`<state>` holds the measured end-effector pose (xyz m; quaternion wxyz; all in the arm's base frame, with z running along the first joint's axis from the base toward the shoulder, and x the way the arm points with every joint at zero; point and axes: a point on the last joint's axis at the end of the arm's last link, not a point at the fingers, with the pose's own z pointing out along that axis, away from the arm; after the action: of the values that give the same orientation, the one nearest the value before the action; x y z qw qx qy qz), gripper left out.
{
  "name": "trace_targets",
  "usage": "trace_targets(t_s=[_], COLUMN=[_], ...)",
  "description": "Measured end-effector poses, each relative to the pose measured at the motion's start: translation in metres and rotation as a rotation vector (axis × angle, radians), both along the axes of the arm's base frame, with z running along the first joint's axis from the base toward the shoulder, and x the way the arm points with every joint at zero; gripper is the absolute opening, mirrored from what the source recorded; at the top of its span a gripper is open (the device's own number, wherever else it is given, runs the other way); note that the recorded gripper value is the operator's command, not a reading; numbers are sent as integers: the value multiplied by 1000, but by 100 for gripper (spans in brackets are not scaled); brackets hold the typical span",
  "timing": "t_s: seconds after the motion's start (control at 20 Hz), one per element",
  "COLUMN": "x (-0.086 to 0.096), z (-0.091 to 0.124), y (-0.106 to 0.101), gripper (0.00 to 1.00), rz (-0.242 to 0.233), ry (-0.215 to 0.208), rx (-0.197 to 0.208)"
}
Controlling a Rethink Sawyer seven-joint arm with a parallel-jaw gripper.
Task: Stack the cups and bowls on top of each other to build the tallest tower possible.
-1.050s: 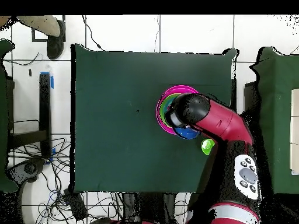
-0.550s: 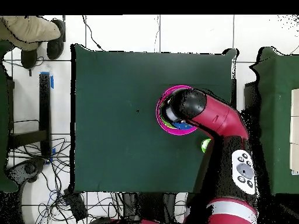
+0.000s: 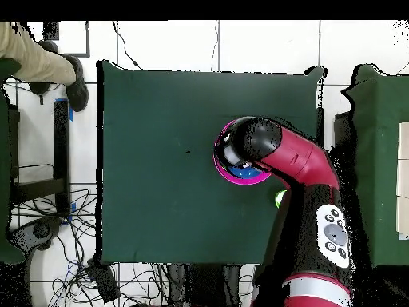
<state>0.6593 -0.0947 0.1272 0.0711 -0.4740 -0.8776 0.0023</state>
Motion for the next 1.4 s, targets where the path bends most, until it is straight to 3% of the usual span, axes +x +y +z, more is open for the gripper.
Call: trace_targets(t_s=[0.5, 1.4], x=[-1, 0], z=[16, 12], y=[-11, -20], gripper=[0, 0], rz=[-19, -34], ry=[13, 11], rx=[19, 39])
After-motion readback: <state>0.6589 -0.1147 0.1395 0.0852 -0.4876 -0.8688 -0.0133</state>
